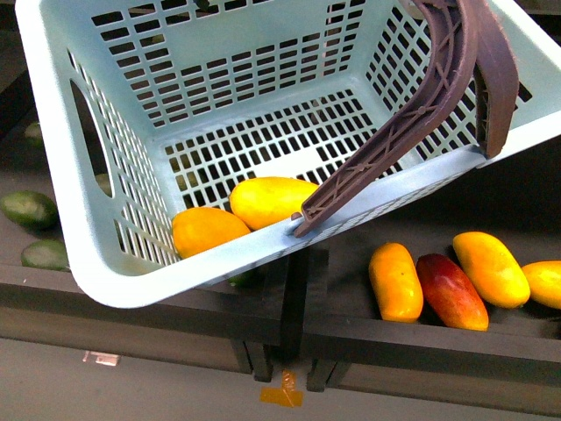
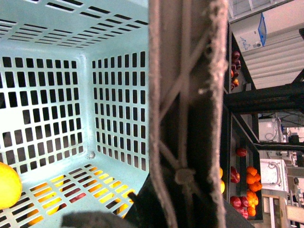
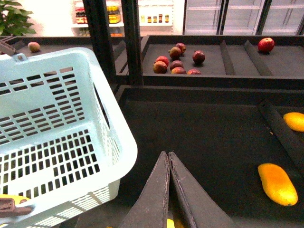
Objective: Pick lemon and mango into basket
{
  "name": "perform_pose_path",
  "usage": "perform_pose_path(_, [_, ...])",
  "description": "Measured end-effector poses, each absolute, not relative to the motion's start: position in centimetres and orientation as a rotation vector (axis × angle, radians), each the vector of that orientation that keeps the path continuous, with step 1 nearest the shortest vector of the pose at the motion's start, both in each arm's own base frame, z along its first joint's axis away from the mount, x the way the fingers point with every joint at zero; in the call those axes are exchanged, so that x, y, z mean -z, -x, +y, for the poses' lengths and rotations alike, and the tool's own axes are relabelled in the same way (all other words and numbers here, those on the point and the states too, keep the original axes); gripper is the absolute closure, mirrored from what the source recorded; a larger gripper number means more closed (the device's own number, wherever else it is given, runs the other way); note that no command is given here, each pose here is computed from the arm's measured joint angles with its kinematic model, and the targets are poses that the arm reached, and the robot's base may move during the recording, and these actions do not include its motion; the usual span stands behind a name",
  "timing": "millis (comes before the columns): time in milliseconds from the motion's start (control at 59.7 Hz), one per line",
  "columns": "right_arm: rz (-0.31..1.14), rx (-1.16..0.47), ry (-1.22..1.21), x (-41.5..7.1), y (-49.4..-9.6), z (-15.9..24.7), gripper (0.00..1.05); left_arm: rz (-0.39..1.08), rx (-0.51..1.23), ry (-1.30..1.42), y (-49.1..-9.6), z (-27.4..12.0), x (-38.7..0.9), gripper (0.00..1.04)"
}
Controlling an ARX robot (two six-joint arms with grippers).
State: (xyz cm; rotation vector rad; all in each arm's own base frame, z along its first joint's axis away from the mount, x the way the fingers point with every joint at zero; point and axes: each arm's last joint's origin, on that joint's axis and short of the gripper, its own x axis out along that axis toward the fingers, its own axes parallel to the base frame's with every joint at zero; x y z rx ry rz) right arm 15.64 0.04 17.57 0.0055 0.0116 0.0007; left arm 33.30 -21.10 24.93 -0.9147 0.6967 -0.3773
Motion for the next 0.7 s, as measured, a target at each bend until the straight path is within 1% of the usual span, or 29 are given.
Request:
perform_pose_path(167, [-0.006,-0.001,-0.006,-16.9,-14.7,0.0,1.03,0.696,0.378,0.913,-33.3,-21.1,-24.9,1.00])
perform_pose_path(251, [0.011,-0.002,-0.006,-16.5,-14.3,0.0,1.03,0.698,0.379,0.914,-33.3,-21.1,-24.9,1.00])
perform_pose_path(703, [-0.015,-0.002,-0.006,-17.2,-12.4,0.0,1.03,0.697,0.378,0.914,-33.3,-21.1,-24.9,1.00])
